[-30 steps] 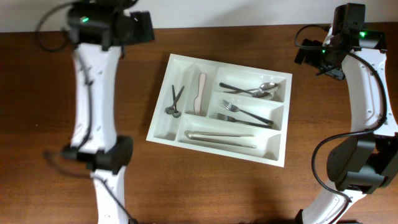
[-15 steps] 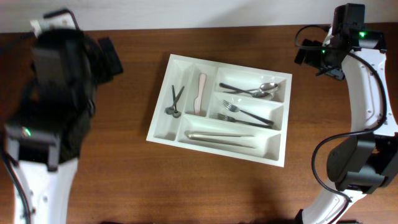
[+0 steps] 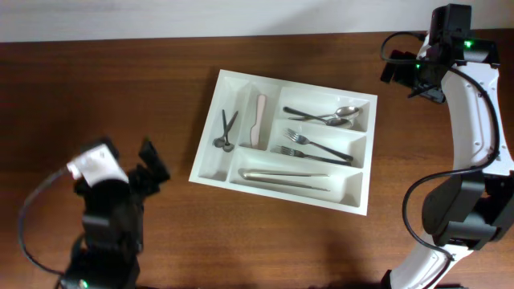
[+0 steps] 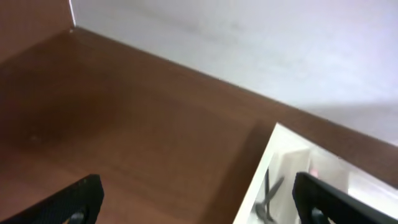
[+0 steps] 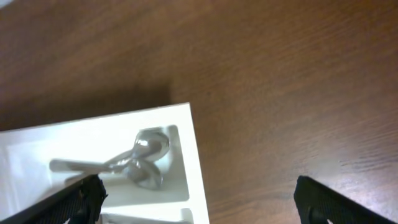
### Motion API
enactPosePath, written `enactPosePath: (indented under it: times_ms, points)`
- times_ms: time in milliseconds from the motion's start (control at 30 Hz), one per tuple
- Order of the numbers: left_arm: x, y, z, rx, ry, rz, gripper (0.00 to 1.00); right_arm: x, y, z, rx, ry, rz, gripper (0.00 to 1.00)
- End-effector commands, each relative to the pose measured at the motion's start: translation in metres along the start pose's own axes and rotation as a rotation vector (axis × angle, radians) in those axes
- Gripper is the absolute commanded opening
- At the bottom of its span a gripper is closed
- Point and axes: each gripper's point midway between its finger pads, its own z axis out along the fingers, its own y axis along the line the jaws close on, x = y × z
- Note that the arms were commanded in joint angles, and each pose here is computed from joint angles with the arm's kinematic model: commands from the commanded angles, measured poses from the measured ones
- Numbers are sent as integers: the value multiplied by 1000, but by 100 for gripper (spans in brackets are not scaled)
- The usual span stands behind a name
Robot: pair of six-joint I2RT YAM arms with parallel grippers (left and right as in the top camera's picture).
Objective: Pack container
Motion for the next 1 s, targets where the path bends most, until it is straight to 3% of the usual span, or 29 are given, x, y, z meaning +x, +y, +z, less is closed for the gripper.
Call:
enactPosePath:
  times_ms: [0, 100, 300, 567, 967]
  points:
    - [41, 12, 2, 42, -25, -30, 99, -5, -2, -3, 10, -15, 10, 99]
    - [60, 12, 4, 111, -101, 9, 99, -5, -2, -3, 10, -15, 10, 99]
    - [71, -10, -6, 280, -207, 352, 99, -5, -2, -3, 10, -15, 10, 99]
    - [79, 11, -18, 263, -206, 346, 99, -5, -2, -3, 10, -15, 9, 99]
    - [112, 7, -8, 327, -166, 357, 99, -5, -2, -3, 9, -16, 10, 99]
